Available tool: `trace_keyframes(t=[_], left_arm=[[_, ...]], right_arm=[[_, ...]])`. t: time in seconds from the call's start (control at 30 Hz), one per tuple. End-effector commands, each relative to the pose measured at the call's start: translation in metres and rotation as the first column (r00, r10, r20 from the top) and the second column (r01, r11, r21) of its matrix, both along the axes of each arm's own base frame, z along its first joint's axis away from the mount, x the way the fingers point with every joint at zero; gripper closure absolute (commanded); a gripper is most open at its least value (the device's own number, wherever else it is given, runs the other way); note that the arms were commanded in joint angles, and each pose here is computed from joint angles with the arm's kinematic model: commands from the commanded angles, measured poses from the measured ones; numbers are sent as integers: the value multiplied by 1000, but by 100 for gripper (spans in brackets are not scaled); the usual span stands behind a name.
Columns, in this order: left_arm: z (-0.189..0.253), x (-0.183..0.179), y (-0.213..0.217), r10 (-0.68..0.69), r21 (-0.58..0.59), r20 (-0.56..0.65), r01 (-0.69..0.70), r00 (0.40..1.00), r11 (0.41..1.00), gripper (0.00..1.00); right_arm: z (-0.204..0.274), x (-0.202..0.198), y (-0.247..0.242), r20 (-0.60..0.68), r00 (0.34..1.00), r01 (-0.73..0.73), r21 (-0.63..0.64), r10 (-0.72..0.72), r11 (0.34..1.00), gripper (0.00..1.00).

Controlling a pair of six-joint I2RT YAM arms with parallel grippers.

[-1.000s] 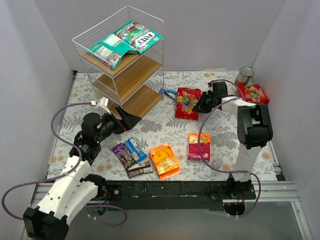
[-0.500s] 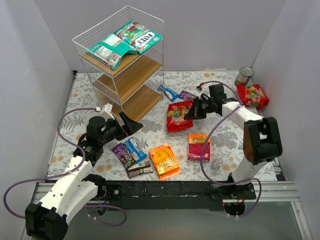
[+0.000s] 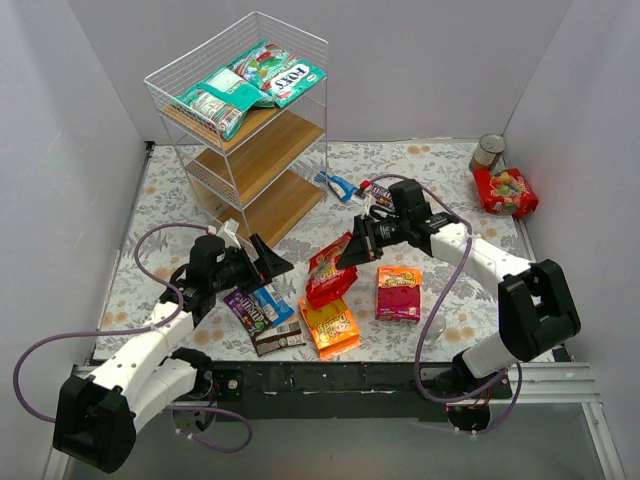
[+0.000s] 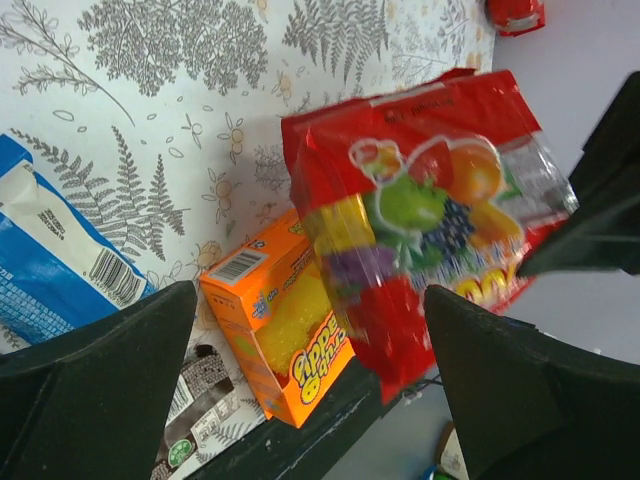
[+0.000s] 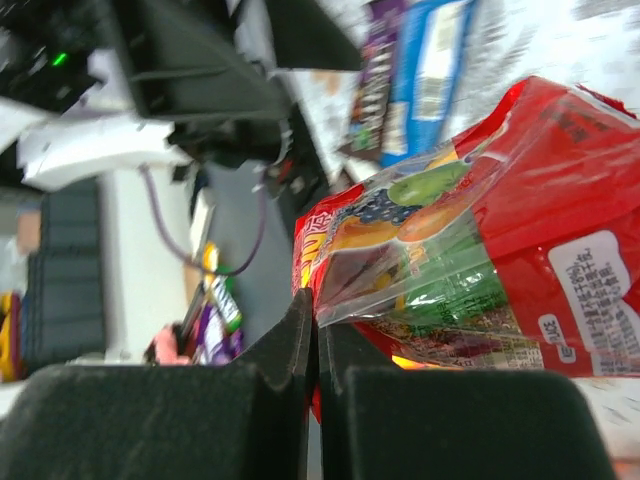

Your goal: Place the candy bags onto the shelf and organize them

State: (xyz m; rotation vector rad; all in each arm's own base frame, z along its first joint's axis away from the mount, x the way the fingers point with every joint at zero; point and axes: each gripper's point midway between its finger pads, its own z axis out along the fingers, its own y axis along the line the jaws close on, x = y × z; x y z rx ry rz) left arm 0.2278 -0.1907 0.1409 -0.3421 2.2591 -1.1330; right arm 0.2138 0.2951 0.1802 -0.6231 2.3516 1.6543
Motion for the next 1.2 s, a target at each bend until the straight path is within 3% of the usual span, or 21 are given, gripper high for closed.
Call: trace_keyframes(t=[0.0,0.13,0.23,0.3,0.43,0.53,0.63,0.8,0.9,0.93,0.97,1.0,1.03,1.17], left_arm=[[-3,-9,-9,-52,-29,-33,51,998,998,2],[-4,-13,-11,-59,-47,-24,58,998,997,2],[-9,-16,-11,-56,-45,-33,54,998,998,2],[-12,-17,-11,-50,-42,-35,49,998,998,2],[-19,-21,-12,-49,-50,-48,46,998,998,2],[-22,-23,-17,-66,-49,-46,63,997,997,2],[-26,-25,-21,-77,-41,-52,75,996,996,2],[-29,-23,-25,-79,-32,-62,77,995,996,4],[-34,-19,-25,-33,-24,-87,31,996,999,18],[-39,-18,-24,-14,-15,-107,13,994,1000,28],[-40,-15,-22,14,-6,-109,-15,994,1000,46],[-42,-14,-20,39,-10,-125,-41,991,999,52],[-43,-12,-20,51,-11,-127,-53,991,999,56],[-39,-4,-20,82,-16,-119,-85,989,996,56]], right_arm=[[58,-47,13,90,970,-239,208,224,949,99],[60,-75,19,131,939,-340,222,318,914,99],[27,-79,10,5,964,-264,106,265,959,96],[-14,-81,-5,-55,979,-202,-65,198,977,92],[-56,-86,-25,-107,987,-145,-227,123,963,70],[-67,-78,-34,-91,994,-91,-325,65,941,46],[-64,-66,-37,-35,999,-39,-374,28,927,36],[-59,-51,-44,43,999,45,-429,-30,902,31],[-58,-42,-54,95,993,113,-487,-77,866,31],[-58,-42,-59,95,991,127,-511,-91,850,34],[-59,-39,-63,113,988,153,-533,-109,832,34],[-58,-40,-67,117,986,161,-543,-116,824,35],[-57,-41,-68,113,985,173,-550,-132,817,36],[-56,-49,-73,82,981,191,-558,-176,808,37]])
